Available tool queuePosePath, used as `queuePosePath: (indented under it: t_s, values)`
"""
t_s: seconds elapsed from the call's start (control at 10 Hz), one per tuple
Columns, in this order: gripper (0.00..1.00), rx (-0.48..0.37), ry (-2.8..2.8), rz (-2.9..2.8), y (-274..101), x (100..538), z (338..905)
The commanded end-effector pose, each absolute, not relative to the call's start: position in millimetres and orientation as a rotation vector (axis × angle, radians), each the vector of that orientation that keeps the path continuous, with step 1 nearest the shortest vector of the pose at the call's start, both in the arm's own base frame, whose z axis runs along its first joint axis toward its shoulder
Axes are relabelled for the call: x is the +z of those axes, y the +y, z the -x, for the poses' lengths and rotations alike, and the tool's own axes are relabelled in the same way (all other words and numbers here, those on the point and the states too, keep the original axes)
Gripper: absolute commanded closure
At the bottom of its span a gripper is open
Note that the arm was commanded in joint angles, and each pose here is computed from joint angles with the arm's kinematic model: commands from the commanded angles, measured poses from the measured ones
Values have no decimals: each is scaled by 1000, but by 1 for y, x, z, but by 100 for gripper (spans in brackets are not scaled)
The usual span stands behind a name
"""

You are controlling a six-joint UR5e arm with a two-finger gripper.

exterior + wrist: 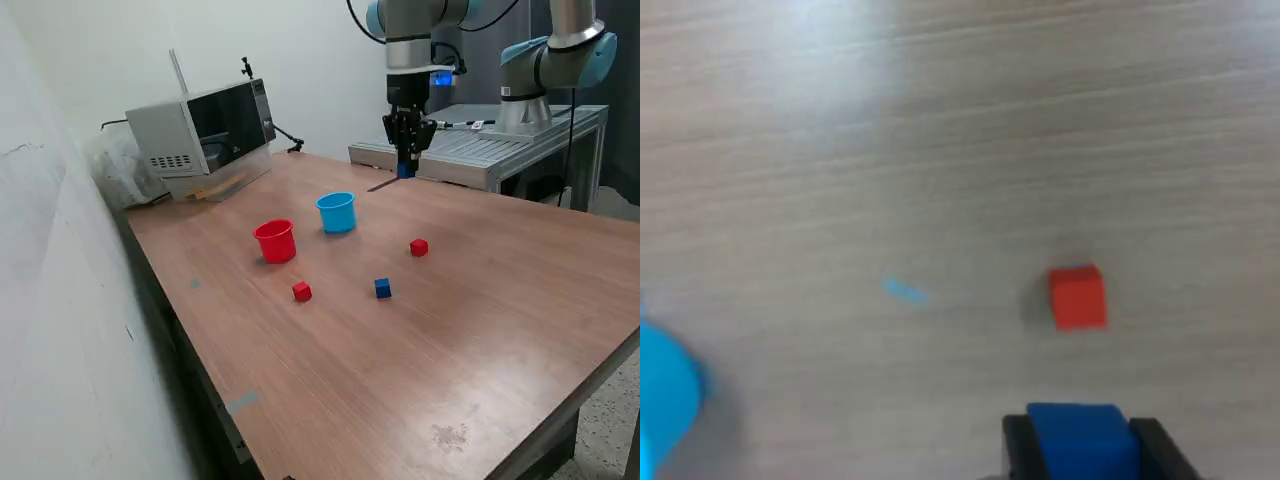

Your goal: Place red objects in the red bin, and blue objects in the blue bin.

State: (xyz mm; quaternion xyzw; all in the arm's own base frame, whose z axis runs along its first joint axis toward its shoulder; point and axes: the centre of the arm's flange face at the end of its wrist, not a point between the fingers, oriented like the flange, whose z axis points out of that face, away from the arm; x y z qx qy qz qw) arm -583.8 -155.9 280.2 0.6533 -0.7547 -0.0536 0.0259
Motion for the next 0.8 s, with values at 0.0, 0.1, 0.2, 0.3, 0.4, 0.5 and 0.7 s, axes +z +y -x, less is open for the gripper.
queuePosePath:
  t_s: [0.0, 0.1, 0.2, 0.3, 0.4, 0.5, 0.7]
  values:
    - [100, -192, -2349, -1980, -118, 316, 590]
    - [100, -189, -2407, -1919, -77, 313, 598]
    - [100, -190, -2448, -1875, -45, 311, 603]
    - [100, -179, -2483, -1851, -16, 304, 607]
    - [100, -160, -2513, -1836, 5, 292, 610]
    - [100, -133, -2551, -1817, 24, 275, 614]
    - [100, -70, -2620, -1782, 56, 238, 623]
